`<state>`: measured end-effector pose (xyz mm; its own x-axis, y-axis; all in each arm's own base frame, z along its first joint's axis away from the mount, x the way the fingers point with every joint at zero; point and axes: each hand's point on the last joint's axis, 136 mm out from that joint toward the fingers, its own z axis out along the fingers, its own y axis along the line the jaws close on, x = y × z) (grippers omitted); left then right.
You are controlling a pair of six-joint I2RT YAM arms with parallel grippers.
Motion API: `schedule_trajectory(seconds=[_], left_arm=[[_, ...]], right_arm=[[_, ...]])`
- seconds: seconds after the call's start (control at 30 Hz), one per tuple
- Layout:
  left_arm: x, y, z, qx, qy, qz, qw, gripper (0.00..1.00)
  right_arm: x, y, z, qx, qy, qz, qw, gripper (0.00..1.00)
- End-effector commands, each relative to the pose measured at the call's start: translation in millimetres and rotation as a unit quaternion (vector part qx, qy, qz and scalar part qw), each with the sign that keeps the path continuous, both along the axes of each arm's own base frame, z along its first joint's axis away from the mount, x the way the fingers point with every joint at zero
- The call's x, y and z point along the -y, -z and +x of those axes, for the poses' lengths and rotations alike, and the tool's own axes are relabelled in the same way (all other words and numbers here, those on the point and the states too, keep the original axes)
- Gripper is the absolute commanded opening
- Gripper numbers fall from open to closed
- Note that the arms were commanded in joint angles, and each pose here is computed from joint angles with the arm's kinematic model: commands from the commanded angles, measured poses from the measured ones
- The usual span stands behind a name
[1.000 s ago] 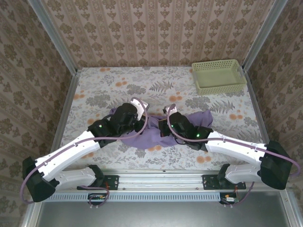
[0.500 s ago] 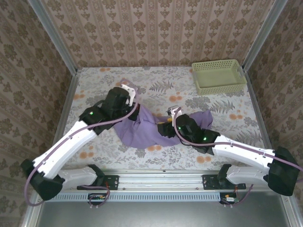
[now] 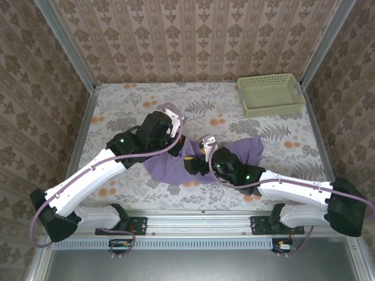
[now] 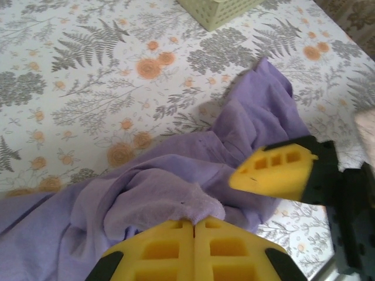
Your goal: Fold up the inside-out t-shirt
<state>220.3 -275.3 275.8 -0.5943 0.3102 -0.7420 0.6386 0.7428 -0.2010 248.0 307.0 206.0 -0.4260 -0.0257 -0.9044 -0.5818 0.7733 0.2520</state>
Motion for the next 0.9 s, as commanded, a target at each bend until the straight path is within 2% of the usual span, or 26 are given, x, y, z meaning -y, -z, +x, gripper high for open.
schedule_trajectory(seconds=[0.0,0.13,0.2,0.27,0.33,0.37,0.43,0.5,0.57,0.67,0.87], left_arm=[[7.5,-17.0,-14.7,0.000,0.030,-0.032,0.999,0.00],[16.2,-21.2,-25.4,-0.006,0.056,-0.048,0.997,0.00],[15.9,-19.3,-28.1,-0.008,0.059,-0.051,0.997,0.00],[10.7,-15.0,-27.2,-0.004,0.048,-0.050,0.998,0.01],[-2.7,-5.2,-21.0,0.004,0.013,-0.044,0.999,0.14],[-10.6,0.5,-17.8,0.006,-0.008,-0.044,0.999,0.17],[-30.2,13.2,-10.8,0.009,-0.058,-0.050,0.997,0.23],[-45.5,25.9,-9.7,0.008,-0.094,-0.070,0.993,0.38],[-52.0,41.3,-13.3,-0.002,-0.106,-0.099,0.989,0.45],[-50.3,66.3,-16.2,-0.031,-0.110,-0.114,0.987,0.49],[-40.5,107.4,-4.7,-0.074,-0.127,-0.106,0.983,0.50]], right_arm=[[-15.8,-28.2,15.7,0.051,0.008,0.026,0.998,0.83],[-22.6,-30.6,31.7,0.056,0.038,0.035,0.997,0.81],[-20.4,-32.7,38.8,0.057,0.061,0.041,0.996,0.73],[-18.6,-33.4,42.4,0.053,0.070,0.044,0.995,0.57],[-17.4,-34.4,41.4,0.044,0.072,0.053,0.995,0.33],[-16.9,-34.3,39.5,0.038,0.070,0.056,0.995,0.24],[-12.1,-32.3,36.3,0.026,0.073,0.065,0.995,0.12],[-3.7,-30.4,33.6,0.016,0.082,0.078,0.993,0.08],[5.1,-29.5,34.2,0.002,0.093,0.097,0.991,0.06],[8.1,-31.6,35.4,-0.022,0.090,0.130,0.987,0.00],[-5.1,-43.0,25.9,-0.032,0.047,0.176,0.983,0.00]])
